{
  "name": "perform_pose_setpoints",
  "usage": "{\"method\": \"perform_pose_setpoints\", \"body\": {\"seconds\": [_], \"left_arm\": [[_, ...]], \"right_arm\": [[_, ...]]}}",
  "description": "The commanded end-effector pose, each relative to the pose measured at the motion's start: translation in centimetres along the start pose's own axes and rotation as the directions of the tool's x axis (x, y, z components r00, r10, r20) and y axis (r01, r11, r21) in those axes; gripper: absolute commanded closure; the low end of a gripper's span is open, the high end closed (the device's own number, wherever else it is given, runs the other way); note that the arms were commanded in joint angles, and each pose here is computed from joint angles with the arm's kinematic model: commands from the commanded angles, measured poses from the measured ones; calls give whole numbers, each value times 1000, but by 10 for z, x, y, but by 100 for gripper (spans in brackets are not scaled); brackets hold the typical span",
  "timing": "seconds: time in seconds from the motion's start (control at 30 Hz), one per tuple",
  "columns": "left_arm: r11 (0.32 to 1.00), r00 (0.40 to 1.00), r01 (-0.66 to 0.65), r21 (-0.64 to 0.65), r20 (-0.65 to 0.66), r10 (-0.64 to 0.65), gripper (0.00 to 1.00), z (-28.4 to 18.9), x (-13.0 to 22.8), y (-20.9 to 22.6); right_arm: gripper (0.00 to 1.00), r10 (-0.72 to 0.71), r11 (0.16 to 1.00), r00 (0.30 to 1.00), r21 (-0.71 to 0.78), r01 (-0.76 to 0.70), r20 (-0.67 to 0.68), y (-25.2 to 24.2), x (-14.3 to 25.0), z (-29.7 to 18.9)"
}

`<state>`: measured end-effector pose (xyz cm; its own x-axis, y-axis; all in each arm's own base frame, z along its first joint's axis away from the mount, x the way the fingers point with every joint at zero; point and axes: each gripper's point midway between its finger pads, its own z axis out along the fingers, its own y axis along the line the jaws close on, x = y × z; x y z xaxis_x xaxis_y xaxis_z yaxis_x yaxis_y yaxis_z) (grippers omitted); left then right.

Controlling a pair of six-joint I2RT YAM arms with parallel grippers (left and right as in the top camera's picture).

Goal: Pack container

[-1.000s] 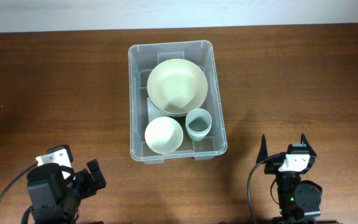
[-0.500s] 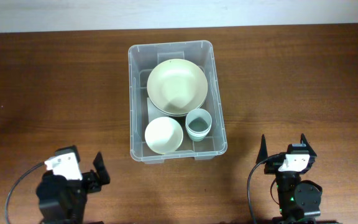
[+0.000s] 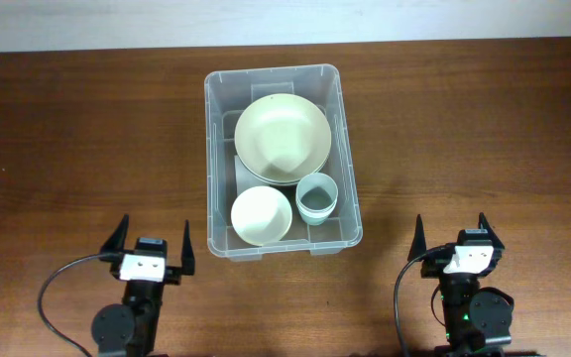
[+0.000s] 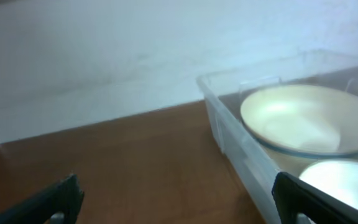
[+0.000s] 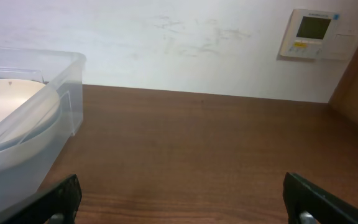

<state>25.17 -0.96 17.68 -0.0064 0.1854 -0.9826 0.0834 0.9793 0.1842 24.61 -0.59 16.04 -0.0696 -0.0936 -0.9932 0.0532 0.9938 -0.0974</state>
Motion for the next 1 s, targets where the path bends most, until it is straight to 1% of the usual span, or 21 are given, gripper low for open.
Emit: {"method": "perform_pose_setpoints", "body": {"seconds": [0.0,0.1,0.17,0.33,0.97], "left_arm": [[998,999,-44,-43,-34,43,1,-1,12,6],[994,994,-46,-104,-100,35,1,-3,27,16],[995,991,-37,-97,-135,23,1,-5,36,14],[995,994,-26,-100,-107,15,1,-6,30,14],[995,994,-26,-100,-109,15,1,-6,30,14]], "right_arm": [[1,-8,1000,1000,2,8,-8,-1,3,0],[1,-8,1000,1000,2,8,-8,-1,3,0],[1,-8,1000,1000,2,8,-8,-1,3,0],[1,-8,1000,1000,2,8,-8,-1,3,0],[1,-8,1000,1000,2,8,-8,-1,3,0]]}}
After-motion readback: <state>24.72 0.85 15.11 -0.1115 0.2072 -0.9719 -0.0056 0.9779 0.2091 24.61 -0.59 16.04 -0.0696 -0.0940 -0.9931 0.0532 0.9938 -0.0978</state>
